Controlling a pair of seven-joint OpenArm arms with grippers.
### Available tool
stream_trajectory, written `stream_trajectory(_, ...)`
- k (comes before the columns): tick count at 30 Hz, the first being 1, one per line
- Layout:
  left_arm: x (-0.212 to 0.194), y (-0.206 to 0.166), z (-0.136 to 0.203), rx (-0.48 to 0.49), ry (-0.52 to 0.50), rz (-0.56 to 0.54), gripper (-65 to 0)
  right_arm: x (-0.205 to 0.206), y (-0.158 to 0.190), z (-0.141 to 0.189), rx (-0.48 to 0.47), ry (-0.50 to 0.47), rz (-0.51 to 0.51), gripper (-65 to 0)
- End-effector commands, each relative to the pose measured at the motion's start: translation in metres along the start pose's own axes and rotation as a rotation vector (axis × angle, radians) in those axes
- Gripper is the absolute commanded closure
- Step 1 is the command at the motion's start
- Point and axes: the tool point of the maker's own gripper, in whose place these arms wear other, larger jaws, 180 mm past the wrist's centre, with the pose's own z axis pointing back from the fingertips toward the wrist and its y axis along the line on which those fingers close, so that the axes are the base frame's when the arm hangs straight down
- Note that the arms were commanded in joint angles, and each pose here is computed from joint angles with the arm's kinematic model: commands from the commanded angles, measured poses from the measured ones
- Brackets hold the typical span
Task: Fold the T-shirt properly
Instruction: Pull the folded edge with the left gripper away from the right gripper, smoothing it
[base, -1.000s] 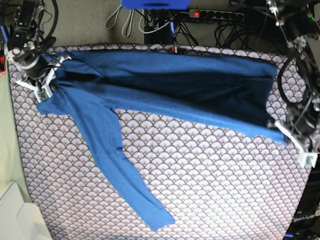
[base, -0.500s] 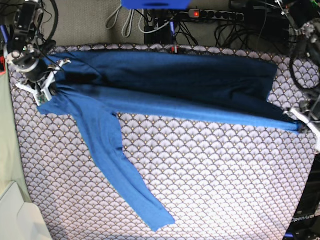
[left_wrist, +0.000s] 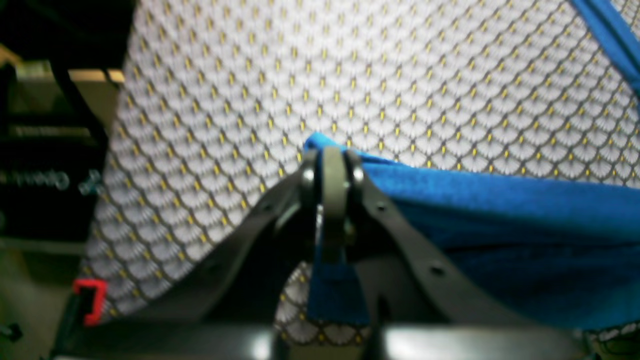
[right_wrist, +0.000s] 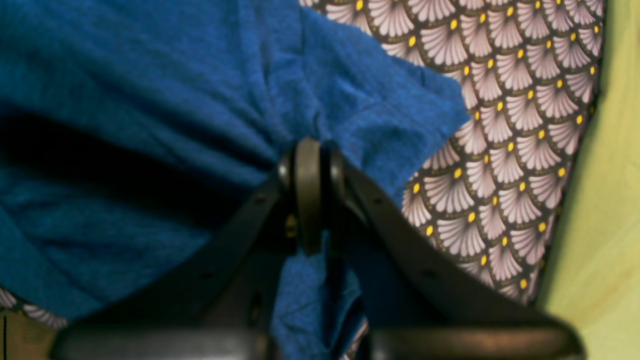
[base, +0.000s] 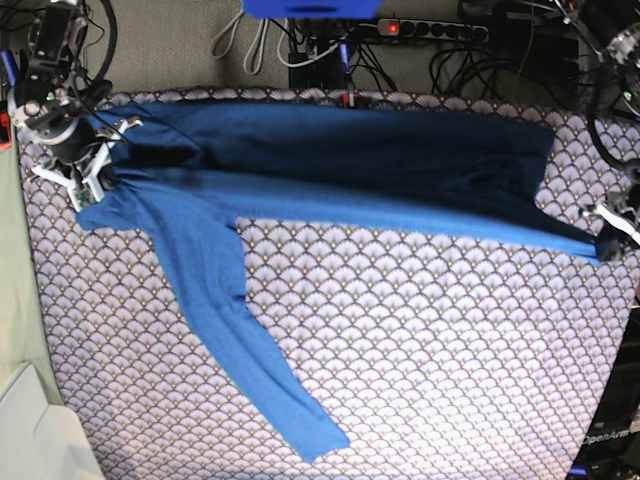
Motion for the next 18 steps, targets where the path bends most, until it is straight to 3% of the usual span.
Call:
stream_trajectory(1,0.010,0.001,0.003,0.006,-0.039,-0.013,-0.3,0.010,-0.010,0.003,-0.026,-0.030,0.013,0.0)
stream_trajectory(9,-0.023,0.004,-0.003,-0.001,0.047,0.029,-0.3,0.010,-0.010,0.003,-0.026,-0.030,0.013,0.0)
stream_trajectory(18,-0.061,0.020,-0.024,-0.016,0.153,0.149,-0.3,0.010,-0.010,0.003,-0.026,-0.030,0.013,0.0)
